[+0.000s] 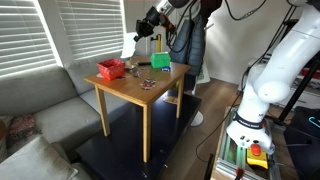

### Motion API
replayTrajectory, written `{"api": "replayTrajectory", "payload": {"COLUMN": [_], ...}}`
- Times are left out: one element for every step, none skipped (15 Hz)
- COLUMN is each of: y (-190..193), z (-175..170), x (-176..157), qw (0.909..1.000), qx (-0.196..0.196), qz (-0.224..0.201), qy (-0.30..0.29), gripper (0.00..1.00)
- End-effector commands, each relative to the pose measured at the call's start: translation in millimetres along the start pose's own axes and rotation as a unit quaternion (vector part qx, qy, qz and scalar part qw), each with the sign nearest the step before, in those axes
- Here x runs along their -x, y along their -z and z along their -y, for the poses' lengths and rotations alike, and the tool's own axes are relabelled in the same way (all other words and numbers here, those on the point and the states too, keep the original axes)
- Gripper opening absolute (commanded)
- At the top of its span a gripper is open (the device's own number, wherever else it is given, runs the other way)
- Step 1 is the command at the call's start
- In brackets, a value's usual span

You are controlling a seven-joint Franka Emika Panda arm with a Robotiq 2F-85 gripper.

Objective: Put the serviette on the orange box

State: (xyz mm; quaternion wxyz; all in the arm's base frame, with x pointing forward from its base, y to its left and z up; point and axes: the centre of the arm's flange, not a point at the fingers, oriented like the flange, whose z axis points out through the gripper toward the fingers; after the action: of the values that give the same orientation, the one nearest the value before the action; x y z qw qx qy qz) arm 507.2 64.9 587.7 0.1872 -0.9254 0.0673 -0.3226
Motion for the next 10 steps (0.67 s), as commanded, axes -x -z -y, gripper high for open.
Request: {"api": "replayTrajectory", "payload": {"y": [0.0, -6.8, -11.8, -19.0, -24.5, -28.2, -34.2, -40.3, -48.5, -56.9], "z": [0.0, 1.8, 4.9, 8.5, 11.6, 15.3, 18.6, 22.0, 25.2, 28.6], "x": [0.0, -8.1, -14.8, -24.5, -33.4, -41.0, -48.5, -54.4, -59.6, -63.7], "qw": [1.0000, 0.9999, 0.9998, 0.9995, 0.9991, 0.9984, 0.9976, 0.9970, 0.9963, 0.9957], "qx": [0.000, -0.006, -0.014, -0.020, -0.023, -0.029, -0.035, -0.045, -0.051, -0.059], "qz": [0.000, -0.008, -0.012, -0.023, -0.037, -0.048, -0.060, -0.063, -0.069, -0.071], "qy": [0.000, -0.003, -0.004, 0.000, 0.000, -0.001, -0.001, -0.002, -0.002, -0.003], "gripper": [0.01, 0.00, 0.00, 0.00, 0.00, 0.00, 0.00, 0.00, 0.00, 0.00]}}
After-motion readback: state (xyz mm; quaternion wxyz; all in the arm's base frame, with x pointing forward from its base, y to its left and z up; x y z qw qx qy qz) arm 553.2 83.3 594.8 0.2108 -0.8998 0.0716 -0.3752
